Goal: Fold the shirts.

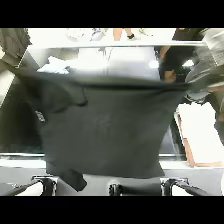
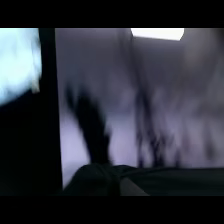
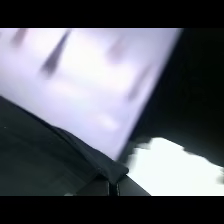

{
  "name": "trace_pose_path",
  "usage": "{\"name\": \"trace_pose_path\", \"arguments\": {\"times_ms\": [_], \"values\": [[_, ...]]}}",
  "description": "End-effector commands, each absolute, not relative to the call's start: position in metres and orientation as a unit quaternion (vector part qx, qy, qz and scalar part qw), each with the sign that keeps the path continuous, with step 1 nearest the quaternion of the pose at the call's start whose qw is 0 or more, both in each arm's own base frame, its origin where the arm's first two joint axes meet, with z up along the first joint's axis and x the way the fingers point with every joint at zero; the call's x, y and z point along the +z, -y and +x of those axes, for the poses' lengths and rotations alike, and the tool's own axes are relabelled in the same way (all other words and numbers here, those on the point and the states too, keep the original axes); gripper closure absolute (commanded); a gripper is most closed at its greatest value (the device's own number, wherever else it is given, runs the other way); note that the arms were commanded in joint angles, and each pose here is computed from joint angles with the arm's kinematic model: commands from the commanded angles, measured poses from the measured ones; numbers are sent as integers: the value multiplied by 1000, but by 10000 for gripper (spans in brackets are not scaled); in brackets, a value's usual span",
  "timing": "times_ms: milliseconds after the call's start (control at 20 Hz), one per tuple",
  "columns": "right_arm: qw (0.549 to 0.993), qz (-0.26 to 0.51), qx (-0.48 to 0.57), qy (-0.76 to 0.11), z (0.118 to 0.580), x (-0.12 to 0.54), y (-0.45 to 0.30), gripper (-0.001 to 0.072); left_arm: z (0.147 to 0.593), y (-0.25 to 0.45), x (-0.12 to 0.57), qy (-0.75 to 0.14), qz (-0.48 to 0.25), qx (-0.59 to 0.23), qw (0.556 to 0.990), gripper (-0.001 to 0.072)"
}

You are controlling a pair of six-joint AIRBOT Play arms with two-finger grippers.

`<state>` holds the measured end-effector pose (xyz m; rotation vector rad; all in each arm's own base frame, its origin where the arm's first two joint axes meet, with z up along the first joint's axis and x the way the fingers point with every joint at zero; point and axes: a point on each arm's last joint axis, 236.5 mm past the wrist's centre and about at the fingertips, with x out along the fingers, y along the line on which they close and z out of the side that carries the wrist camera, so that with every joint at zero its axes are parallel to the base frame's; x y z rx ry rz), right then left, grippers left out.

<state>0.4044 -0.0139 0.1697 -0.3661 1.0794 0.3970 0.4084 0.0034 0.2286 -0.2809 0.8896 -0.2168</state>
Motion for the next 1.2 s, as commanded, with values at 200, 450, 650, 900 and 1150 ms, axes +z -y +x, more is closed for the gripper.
{"name": "trace_pose_path", "arguments": {"times_ms": [200,450,650,900,1150], "values": [[822,-92,148,-542,530,-22,-8,666,479,2,-20,-582,-199,-102,782,682],[904,-71,89,-413,596,14,2,665,554,-6,-3,-473,-214,-76,851,682],[884,-85,106,-448,579,3,0,665,555,-1,4,-470,-189,-91,858,682],[796,-123,178,-565,496,9,-9,665,470,-1,12,-601,-144,-129,775,682],[699,-109,201,-678,424,-40,-7,665,386,2,-38,-734,-146,-106,655,682]]}}
